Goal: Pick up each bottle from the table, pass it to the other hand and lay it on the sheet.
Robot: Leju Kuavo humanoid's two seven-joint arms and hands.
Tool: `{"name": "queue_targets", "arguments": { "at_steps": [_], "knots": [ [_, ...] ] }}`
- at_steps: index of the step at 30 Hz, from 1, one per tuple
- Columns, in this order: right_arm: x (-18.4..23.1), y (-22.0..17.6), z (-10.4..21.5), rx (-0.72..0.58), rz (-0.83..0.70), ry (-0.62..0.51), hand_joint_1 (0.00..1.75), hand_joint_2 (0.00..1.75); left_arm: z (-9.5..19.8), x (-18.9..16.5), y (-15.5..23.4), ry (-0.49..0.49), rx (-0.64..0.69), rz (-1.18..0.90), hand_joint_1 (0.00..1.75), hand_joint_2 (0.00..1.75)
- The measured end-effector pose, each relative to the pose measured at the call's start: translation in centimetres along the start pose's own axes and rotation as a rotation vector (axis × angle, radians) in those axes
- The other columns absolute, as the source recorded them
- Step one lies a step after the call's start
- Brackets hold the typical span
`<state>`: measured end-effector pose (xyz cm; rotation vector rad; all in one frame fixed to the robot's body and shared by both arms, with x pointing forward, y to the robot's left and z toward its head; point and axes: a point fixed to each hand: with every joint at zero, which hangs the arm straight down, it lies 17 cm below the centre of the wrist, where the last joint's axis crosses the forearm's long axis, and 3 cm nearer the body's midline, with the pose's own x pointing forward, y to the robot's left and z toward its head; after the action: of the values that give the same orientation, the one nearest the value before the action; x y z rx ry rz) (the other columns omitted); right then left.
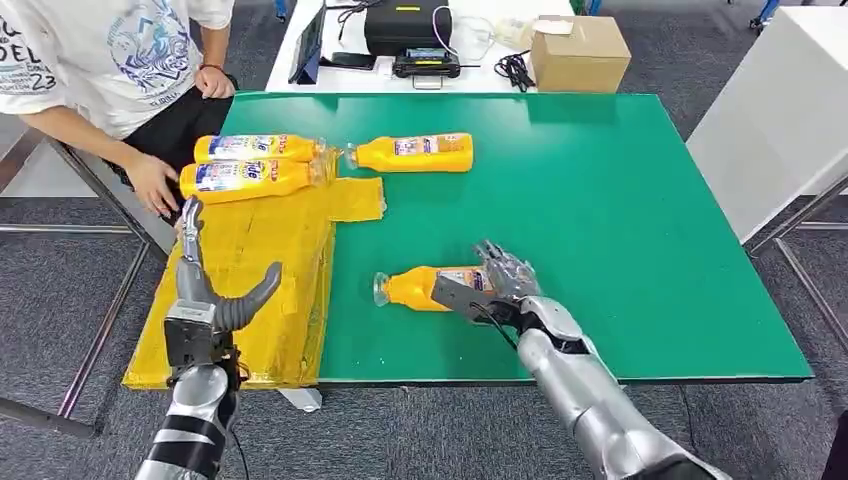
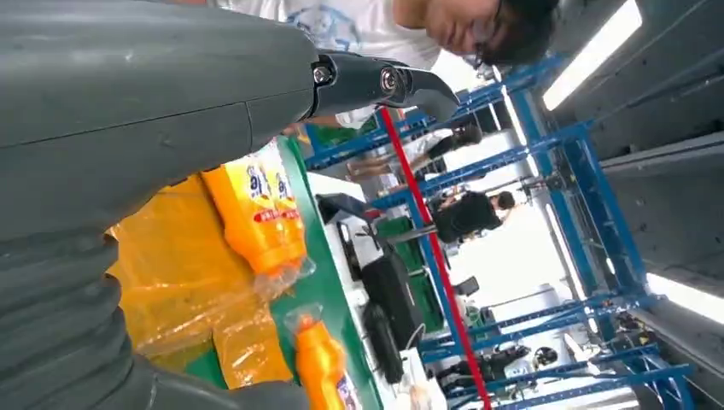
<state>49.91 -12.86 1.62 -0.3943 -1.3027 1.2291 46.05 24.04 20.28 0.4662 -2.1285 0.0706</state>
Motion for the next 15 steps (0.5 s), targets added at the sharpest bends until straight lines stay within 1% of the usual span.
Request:
{"name": "queue_targets", "arguments": {
  "at_steps": [1, 2, 3, 11, 15],
  "knots": [
    [-0.1, 0.2, -0.1, 0.016, 0.009, 0.002, 0.70, 1.75, -0.1, -0.1, -0.1, 0.003, -0.001, 0.004, 0.00, 1.75],
    [-0.2, 0.2, -0.3, 0.031, 0.019, 0.006, 1.69, 1.75, -0.2, -0.2, -0.3, 0.007, -0.002, 0.009, 0.00, 1.75],
    [-0.3, 0.2, -0.4, 0.044, 0.029, 0.006, 1.75, 1.75, -0.3, -0.2, -0.5, 0.007, -0.006, 0.012, 0.00, 1.75],
    [-0.6, 0.8, -0.7, 0.117, 0.067, -0.010, 1.75, 1.75, 0.1, -0.6, -2.5, 0.033, -0.049, 0.050, 0.00, 1.75],
    [-0.6, 0.8, -0.5, 0.136, 0.045, -0.040, 1.75, 1.75, 0.4, -1.1, -3.7, 0.057, -0.084, 0.085, 0.00, 1.75]
  ]
}}
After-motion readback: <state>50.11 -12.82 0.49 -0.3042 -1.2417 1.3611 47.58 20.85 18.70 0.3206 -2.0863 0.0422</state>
